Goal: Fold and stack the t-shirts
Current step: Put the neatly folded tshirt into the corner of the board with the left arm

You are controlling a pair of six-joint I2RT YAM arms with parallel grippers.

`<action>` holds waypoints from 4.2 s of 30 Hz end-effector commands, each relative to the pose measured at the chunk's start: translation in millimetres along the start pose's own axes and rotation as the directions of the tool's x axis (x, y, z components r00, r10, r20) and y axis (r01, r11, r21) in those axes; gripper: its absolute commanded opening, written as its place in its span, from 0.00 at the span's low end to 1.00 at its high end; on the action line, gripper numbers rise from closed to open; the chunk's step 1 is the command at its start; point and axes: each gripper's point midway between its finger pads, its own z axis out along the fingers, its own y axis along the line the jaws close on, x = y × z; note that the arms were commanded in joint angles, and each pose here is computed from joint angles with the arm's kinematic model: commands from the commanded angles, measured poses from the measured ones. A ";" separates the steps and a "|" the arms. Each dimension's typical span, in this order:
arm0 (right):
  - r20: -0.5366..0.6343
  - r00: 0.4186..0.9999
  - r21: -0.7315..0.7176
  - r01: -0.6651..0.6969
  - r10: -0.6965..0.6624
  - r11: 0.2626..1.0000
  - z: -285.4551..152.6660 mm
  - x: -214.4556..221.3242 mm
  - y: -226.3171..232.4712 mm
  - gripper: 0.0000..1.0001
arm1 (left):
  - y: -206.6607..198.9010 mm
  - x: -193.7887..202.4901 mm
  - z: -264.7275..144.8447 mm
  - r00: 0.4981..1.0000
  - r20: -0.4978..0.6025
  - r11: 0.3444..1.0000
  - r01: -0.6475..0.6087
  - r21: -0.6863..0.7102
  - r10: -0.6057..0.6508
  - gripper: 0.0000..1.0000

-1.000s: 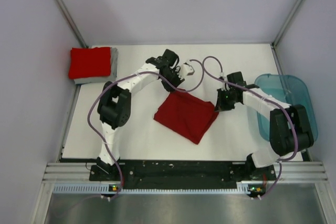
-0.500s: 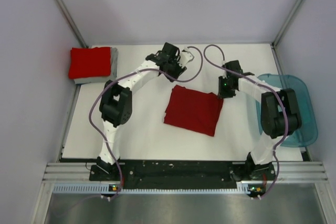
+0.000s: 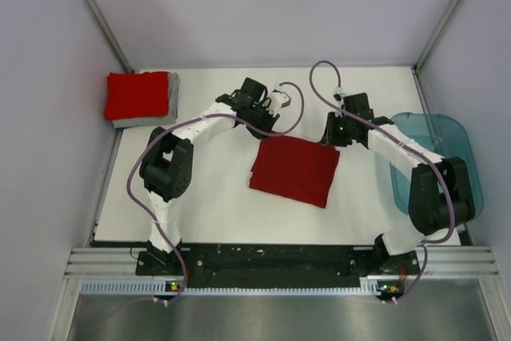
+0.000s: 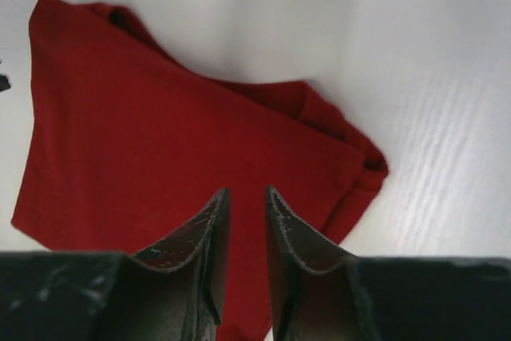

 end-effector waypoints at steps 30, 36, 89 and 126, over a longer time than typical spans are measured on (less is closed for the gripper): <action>0.001 0.984 0.103 -0.176 0.177 0.979 -2.7 26.6 -40.3 0.70 | 1.0 24.5 2.4 0.878 0.032 0.877 0.476 0.068 -0.478 0.91; -0.109 0.977 0.028 -0.180 0.182 0.983 20.5 51.4 -31.9 0.68 | -3.2 47.8 24.8 0.845 -0.063 0.842 0.534 0.081 -0.530 0.89; 0.096 0.995 0.158 0.008 -0.024 0.987 -89.6 28.0 -48.1 0.99 | 313.9 53.6 -220.3 0.967 0.001 0.591 0.158 -0.791 -0.256 0.00; 0.047 0.997 0.219 0.047 -0.058 0.975 -86.0 39.2 -62.4 0.99 | 353.1 17.8 -400.5 0.994 0.086 0.215 0.100 -0.972 -0.074 0.00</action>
